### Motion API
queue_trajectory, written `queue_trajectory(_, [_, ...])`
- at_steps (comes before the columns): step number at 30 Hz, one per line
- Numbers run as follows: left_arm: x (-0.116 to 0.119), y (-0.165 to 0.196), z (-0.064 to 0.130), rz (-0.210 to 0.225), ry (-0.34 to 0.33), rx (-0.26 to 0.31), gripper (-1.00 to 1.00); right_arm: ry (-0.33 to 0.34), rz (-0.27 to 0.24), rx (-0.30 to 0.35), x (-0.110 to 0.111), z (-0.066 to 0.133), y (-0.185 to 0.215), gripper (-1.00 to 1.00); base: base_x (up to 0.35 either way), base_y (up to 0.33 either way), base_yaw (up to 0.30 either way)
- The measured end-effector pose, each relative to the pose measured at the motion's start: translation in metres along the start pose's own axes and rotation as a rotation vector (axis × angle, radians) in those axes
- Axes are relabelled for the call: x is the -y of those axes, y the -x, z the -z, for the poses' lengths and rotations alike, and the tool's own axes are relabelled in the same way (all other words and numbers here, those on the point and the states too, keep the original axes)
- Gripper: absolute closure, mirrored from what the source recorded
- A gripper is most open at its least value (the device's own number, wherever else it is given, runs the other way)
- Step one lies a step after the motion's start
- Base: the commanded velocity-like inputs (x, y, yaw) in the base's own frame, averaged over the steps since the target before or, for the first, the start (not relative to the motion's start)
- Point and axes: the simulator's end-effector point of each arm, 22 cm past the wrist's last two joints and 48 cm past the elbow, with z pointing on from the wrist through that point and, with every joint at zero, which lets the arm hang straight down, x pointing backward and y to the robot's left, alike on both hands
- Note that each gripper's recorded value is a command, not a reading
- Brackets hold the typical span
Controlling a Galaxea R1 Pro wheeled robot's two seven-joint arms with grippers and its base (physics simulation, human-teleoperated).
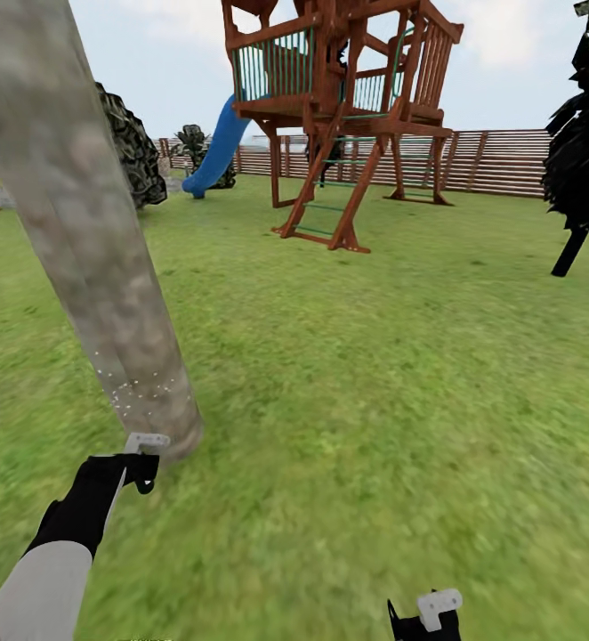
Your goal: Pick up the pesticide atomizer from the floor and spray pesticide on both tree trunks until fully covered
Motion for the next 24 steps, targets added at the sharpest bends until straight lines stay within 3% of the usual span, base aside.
queue_trajectory(5, [-0.0002, -0.0002, 0.0, 0.0, 0.0, -0.001, 1.0, 0.001, 0.0, 0.0, -0.0002, 0.0, 0.0, -1.0, 0.093, -0.267, 0.256])
queue_trajectory(18, [0.0002, -0.0008, -0.0002, 0.0, -0.001, -0.002, 1.0, 0.001, 0.0, 0.0, -0.0002, 0.0, 0.0, -1.0, 0.108, -0.268, 0.022])
queue_trajectory(24, [-0.0006, -0.0006, -0.0001, 0.0, 0.001, -0.002, 1.0, 0.002, 0.0, 0.0, -0.0011, 0.0, 0.0001, -1.0, 0.104, -0.268, 0.251])
